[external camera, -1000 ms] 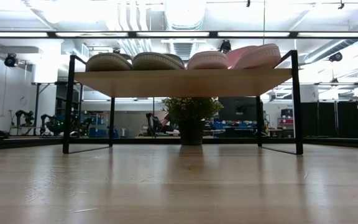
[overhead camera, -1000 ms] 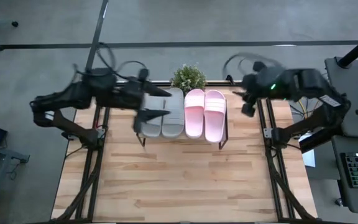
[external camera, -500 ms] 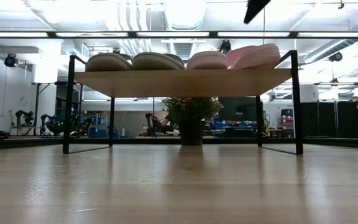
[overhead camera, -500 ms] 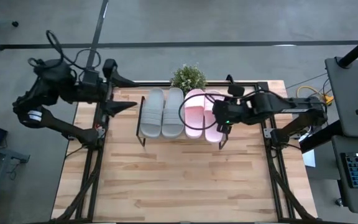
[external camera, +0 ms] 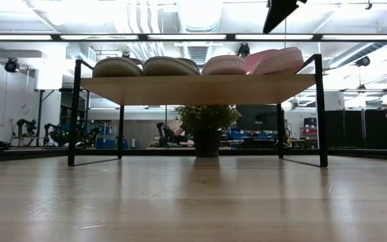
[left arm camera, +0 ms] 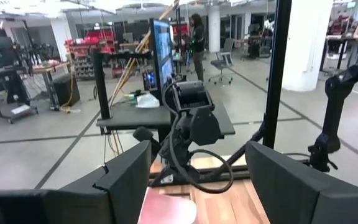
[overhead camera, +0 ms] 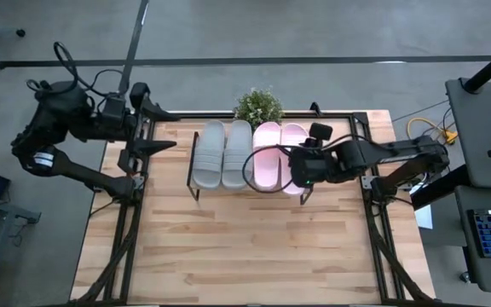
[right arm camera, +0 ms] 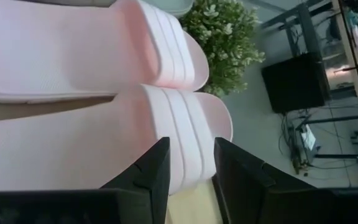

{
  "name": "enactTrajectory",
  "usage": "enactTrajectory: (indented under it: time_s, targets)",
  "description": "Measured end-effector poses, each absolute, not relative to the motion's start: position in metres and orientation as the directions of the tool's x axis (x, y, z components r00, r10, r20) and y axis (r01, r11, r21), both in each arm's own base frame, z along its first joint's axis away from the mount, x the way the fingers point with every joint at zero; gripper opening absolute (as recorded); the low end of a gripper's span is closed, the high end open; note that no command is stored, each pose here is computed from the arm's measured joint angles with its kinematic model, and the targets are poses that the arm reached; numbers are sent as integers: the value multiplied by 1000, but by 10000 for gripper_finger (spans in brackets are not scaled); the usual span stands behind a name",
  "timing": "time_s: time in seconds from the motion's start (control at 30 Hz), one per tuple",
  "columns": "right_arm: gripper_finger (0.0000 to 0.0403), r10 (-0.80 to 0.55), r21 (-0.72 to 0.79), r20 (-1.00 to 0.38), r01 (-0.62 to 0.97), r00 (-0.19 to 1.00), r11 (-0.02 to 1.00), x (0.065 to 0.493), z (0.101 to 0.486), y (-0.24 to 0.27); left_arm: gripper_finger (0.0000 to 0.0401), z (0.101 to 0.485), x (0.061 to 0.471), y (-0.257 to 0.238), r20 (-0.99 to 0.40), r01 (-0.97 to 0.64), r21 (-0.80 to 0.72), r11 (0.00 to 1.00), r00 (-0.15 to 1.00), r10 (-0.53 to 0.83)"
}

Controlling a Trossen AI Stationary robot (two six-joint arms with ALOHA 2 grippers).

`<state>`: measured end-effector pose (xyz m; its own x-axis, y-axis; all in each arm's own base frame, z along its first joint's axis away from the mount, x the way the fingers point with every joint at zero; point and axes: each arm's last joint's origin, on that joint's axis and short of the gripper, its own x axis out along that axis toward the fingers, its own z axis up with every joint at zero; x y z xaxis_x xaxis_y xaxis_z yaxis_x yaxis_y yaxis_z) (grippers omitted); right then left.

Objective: Pick and place slides into the shelf
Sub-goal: Put the right pink slipper on the shelf

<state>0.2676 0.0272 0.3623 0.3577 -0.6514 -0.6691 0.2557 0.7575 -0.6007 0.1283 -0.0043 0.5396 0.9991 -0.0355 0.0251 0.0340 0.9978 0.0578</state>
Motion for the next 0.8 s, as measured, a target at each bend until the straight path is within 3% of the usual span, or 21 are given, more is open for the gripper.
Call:
enactTrajectory:
  time_s: [0.23,0.4,0.57,0.8]
  targets:
    - [121,-637,-566,-678,292,368,771,272,352,28,246,535,132,-4,-21,26,59,998,999,-24]
    - [163,-575,-524,-727,238,375,818,272,350,30,246,533,133,-4,-38,26,60,998,999,-24]
    - [199,-662,-621,-668,236,340,747,279,342,29,246,533,133,-4,-42,26,60,998,999,-24]
    - [194,-707,-708,-647,119,285,696,293,320,30,246,533,133,-4,-44,26,59,998,999,-24]
